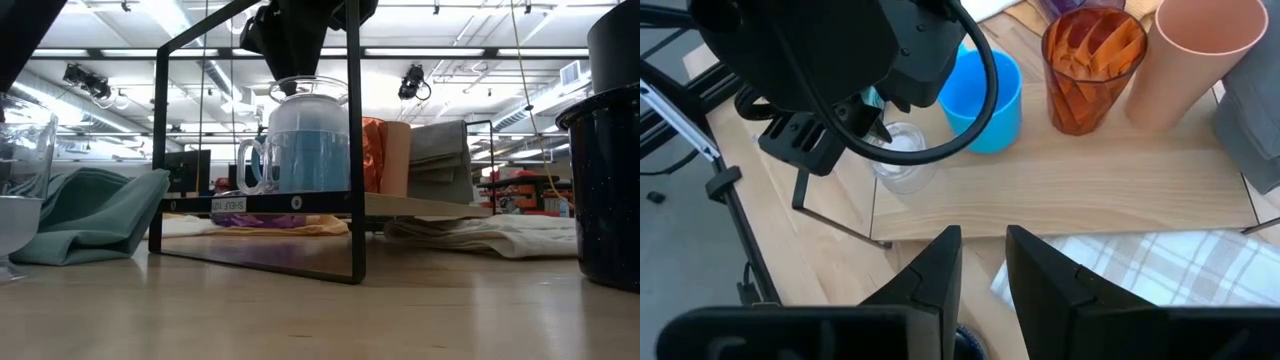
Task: Stack small to large cups/mugs on shelf
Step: Put the transparent mug on the shelf
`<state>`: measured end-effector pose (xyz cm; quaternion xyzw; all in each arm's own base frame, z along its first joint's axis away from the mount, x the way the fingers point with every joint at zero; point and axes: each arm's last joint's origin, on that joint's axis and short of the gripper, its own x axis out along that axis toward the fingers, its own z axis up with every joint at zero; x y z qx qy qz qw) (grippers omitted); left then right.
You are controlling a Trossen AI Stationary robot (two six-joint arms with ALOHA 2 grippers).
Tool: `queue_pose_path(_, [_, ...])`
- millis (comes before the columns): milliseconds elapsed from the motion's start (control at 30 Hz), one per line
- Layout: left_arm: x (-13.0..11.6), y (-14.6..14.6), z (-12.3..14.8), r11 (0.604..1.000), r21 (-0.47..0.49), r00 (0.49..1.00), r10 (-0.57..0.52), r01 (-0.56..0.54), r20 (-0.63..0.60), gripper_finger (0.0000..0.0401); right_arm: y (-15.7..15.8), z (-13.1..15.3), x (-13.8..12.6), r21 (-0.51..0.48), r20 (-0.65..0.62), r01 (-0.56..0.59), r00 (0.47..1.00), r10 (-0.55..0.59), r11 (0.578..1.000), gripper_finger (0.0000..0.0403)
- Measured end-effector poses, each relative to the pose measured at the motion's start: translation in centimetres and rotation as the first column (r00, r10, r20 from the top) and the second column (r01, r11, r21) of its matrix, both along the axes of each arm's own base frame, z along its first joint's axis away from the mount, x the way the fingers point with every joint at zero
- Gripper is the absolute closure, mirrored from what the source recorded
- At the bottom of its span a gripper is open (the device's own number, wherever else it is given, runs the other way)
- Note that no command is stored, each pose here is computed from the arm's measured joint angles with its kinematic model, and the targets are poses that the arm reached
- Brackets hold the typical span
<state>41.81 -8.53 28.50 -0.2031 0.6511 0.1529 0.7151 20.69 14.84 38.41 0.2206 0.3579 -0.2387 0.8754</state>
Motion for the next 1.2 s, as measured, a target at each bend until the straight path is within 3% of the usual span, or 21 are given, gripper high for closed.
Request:
queue_pose_path(633, [0.7, -0.4, -1.9, 0.999, 0.006, 0.998, -0.033, 0.033, -0.047, 0.0230, 0.3, 0.0, -0.2, 0.001, 0.001, -0.013, 1.000, 0.013, 1.000, 0.0314])
queue_pose_path(800, [0.7, -0.4, -1.9, 0.999, 0.009, 0.998, -0.052, 0.052, -0.048, 0.0264, 0.3, 0.0, -0.2, 0.000, 0.000, -0.014, 1.000, 0.014, 1.000, 0.0314])
queue_pose_path(1200, [0.7, -0.3, -1.7, 0.997, 0.004, 0.996, -0.083, 0.083, -0.041, 0.0390, 0.3, 0.0, -0.2, -0.003, -0.002, -0.015, 1.000, 0.015, 1.000, 0.0314])
